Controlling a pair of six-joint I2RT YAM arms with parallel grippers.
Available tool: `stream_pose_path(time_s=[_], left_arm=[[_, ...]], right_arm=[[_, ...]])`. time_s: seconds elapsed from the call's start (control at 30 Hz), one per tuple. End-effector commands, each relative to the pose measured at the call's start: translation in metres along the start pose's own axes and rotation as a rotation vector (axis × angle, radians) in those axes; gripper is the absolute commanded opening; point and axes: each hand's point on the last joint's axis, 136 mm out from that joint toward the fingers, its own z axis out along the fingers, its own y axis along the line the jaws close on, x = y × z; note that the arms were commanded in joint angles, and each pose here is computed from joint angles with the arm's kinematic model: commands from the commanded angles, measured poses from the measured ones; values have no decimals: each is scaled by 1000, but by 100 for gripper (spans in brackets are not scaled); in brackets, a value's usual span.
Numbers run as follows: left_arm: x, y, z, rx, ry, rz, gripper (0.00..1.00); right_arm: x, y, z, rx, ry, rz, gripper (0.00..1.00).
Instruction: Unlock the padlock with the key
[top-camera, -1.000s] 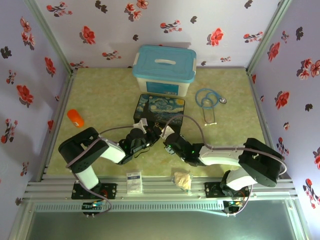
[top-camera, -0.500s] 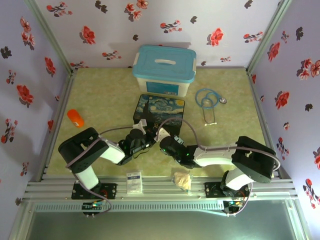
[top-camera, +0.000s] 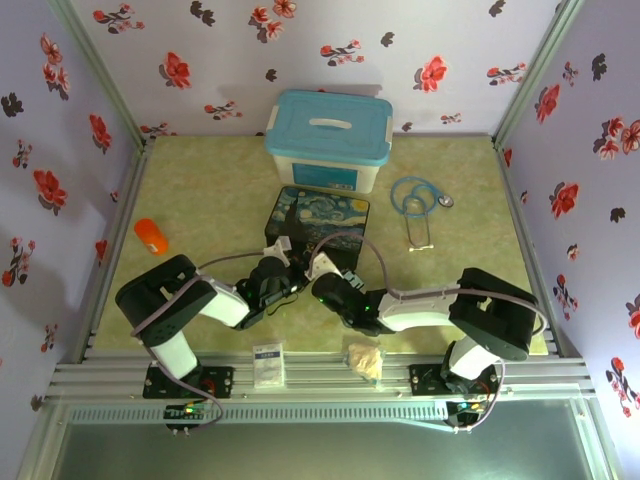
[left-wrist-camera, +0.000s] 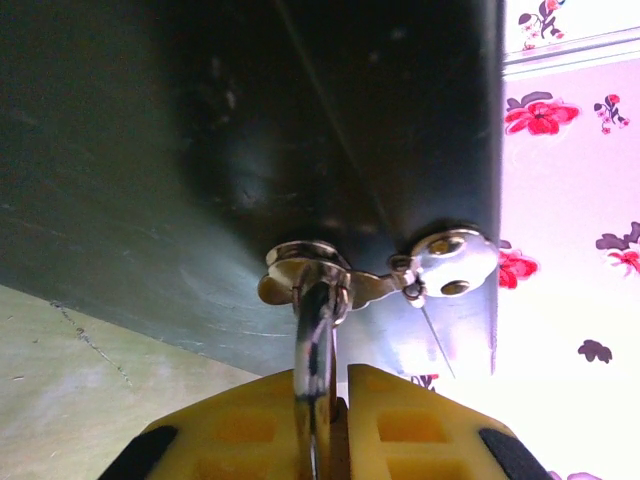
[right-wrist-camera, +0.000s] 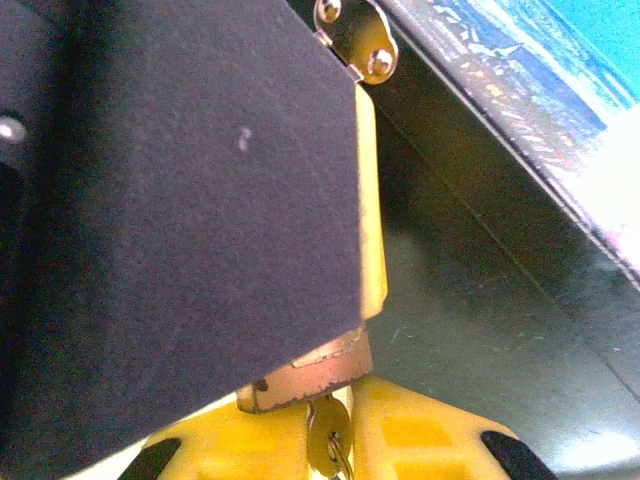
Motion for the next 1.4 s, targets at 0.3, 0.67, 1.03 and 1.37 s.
stream_pose_path(time_s=[0.3,0.67,1.03,1.37], left_arm=[[12,-22,-6,84,55,2,0],[6,-1,-12,3,38,36,0],[1,41,-23,-227,92,166,3],[4,60,-17,-238,116,140,2]], right_arm=[[-9,-16,2,-385,-60,445,9],[1,-20,3,-406,-24,494,30],[11,-40,5,-289,-20,567,43],[7,-36,5,-321,-61,612,46]])
